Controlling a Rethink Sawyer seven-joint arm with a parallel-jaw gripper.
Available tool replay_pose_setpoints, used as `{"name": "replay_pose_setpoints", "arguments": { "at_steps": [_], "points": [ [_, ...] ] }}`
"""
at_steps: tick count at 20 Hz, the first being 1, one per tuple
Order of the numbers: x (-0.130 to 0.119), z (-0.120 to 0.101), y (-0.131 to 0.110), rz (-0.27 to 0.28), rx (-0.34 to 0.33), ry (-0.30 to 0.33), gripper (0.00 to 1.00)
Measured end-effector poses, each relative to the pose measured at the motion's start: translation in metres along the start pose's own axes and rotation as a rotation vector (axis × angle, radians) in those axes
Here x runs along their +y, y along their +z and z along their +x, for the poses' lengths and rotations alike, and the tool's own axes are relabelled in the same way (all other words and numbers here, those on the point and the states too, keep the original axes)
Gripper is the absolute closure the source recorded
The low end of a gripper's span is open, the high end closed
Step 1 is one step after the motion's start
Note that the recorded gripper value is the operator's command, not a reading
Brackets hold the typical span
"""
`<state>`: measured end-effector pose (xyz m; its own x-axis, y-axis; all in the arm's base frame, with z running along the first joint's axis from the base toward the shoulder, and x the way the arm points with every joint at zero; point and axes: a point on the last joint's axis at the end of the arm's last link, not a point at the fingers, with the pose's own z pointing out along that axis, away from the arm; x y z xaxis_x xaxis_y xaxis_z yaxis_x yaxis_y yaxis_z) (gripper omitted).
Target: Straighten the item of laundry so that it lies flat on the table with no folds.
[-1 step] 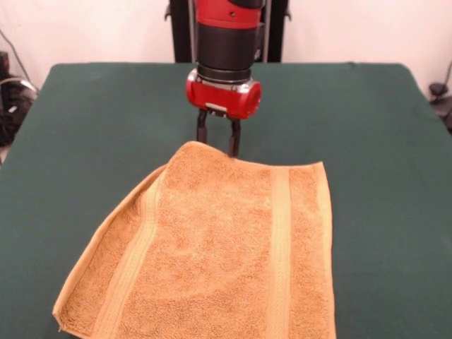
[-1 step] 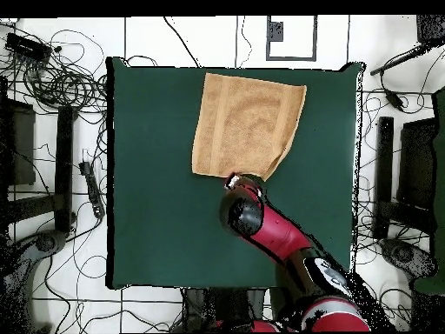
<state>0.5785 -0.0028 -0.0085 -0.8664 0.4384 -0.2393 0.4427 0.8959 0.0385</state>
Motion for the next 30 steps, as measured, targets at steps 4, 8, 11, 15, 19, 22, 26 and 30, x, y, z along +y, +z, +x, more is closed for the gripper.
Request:
{"name": "replay_pose_setpoints", "arguments": {
  "at_steps": [4, 8, 11, 15, 19, 22, 26, 30],
  "points": [
    [0.002, 0.008, -0.002, -0.011, -0.007, -0.094, 0.00],
    [0.003, 0.016, -0.002, -0.023, -0.005, -0.220, 0.00],
    [0.002, 0.016, -0.003, -0.027, -0.007, -0.302, 0.00],
    [-0.001, 0.014, -0.003, -0.036, -0.006, -0.386, 0.00],
    [-0.001, 0.008, 0.001, -0.060, -0.003, -0.459, 0.00],
    [-0.001, 0.001, 0.004, -0.078, -0.007, -0.518, 0.00],
    [0.000, -0.009, 0.008, -0.094, -0.022, -0.577, 0.00],
    [0.006, -0.022, 0.010, -0.109, -0.049, -0.633, 0.00]
  ]
}}
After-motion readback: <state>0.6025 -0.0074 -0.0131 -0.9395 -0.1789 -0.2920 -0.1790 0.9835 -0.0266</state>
